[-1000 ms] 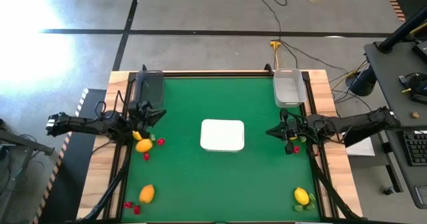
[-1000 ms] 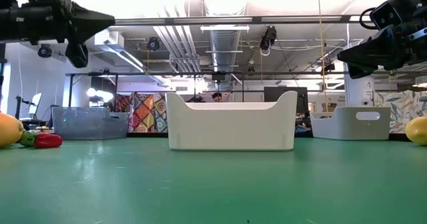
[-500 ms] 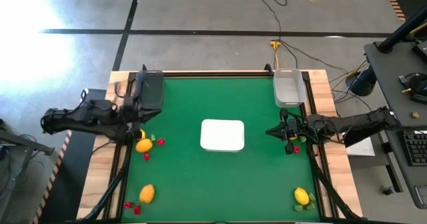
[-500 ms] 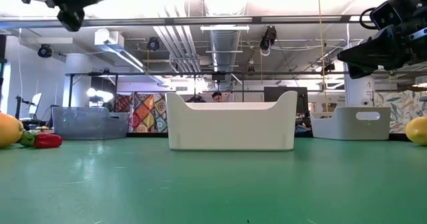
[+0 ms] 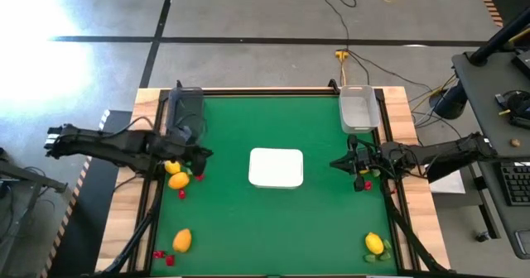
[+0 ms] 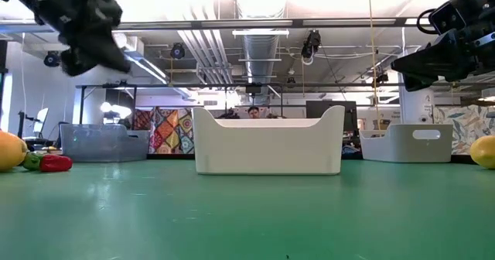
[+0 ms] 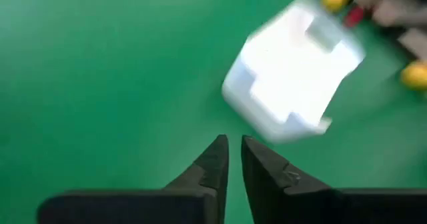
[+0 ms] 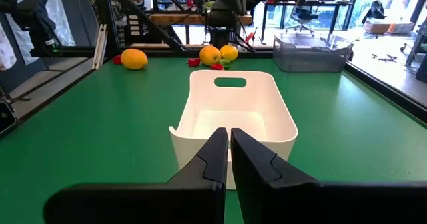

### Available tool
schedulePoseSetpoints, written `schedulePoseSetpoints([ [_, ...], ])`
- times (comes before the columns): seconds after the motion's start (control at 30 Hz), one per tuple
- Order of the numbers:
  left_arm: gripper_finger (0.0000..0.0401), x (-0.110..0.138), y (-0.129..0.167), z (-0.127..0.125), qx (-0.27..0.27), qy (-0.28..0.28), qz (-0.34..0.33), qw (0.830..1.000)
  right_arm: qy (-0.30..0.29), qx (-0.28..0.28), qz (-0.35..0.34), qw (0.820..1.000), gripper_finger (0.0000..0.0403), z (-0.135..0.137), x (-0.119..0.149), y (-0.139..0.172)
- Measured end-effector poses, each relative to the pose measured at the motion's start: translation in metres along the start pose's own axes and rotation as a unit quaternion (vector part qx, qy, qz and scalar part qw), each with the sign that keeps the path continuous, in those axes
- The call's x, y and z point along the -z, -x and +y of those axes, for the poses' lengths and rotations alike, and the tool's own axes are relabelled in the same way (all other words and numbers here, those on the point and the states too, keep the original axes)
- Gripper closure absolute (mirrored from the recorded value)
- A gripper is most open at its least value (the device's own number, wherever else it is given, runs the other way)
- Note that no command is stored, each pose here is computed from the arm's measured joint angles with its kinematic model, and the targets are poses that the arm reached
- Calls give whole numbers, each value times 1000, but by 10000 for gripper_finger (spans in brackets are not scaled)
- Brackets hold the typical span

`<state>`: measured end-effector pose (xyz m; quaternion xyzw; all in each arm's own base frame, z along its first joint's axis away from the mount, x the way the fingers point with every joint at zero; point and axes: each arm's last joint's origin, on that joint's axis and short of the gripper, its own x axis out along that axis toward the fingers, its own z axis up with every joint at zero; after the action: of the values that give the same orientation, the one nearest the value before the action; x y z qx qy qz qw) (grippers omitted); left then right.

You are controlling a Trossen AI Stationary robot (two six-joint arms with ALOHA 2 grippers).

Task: Sort produce into baskets
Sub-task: Put the red chili pepper into the white bin

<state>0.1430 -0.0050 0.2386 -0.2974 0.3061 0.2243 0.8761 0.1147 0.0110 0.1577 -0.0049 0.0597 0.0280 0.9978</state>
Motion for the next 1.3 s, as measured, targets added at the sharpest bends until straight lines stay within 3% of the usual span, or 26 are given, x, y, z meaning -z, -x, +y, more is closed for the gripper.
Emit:
schedulePoseSetpoints([
  [0.23, 290, 11, -22, -2, -78, 20, 132, 988, 0, 0, 0, 1000, 390, 0, 0, 0],
  [0.5, 224, 24, -47, -12, -84, 20, 251, 964, 0, 0, 0, 1000, 390, 0, 0, 0],
  [1.0, 219, 47, -87, -5, -208, -37, 352, 912, 0, 0, 0, 1000, 390, 0, 0, 0],
  [1.3, 219, 54, -101, -2, -240, -58, 372, 895, 0, 0, 0, 1000, 390, 0, 0, 0],
])
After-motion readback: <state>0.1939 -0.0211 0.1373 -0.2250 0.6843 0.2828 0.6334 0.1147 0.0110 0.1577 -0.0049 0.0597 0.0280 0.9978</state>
